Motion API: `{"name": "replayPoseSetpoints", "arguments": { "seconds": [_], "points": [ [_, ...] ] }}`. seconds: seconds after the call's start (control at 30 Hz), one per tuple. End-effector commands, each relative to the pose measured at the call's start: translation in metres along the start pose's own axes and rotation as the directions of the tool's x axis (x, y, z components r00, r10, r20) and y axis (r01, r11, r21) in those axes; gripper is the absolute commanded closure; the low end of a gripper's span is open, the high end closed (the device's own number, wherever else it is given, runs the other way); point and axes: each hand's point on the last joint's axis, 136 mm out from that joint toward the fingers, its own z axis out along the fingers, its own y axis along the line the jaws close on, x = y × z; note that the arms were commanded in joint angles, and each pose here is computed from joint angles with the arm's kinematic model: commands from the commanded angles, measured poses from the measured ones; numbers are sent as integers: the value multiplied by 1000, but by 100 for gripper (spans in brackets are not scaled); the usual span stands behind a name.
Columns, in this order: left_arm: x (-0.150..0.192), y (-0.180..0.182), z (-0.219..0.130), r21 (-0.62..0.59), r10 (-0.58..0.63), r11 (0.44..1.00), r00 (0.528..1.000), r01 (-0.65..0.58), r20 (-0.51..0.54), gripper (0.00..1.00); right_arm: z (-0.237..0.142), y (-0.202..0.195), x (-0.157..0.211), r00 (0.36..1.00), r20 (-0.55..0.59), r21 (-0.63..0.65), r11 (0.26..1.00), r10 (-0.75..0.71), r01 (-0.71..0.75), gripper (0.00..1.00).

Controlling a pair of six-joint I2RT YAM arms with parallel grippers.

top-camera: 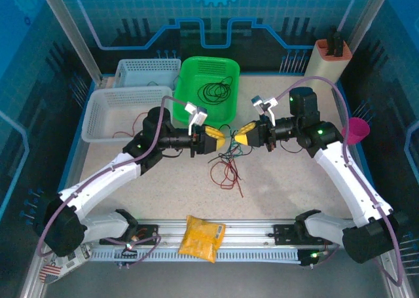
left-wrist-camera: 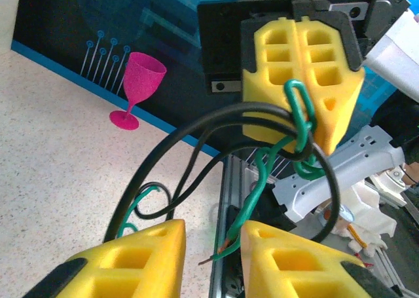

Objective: Untangle the cables

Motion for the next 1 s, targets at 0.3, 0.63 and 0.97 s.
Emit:
{"name": "replayPoseSetpoints", "arguments": {
  "seconds": [0.3, 0.63, 0.97],
  "points": [
    [-16, -22, 0, 77, 49, 996, 999, -50, 23, 96, 0, -3, -6, 1000, 1, 16, 1000, -21, 21, 100],
    [-18, -35, -8, 94, 43, 995, 999, -45, 24, 100, -6, -31, -13, 999, 29, 223, 974, -46, 38, 100],
    [-3, -33, -6, 91, 12, 996, 1000, -12, -5, 100, -14, -48, -26, 992, 122, 379, 926, -40, -9, 100]
  ]
}}
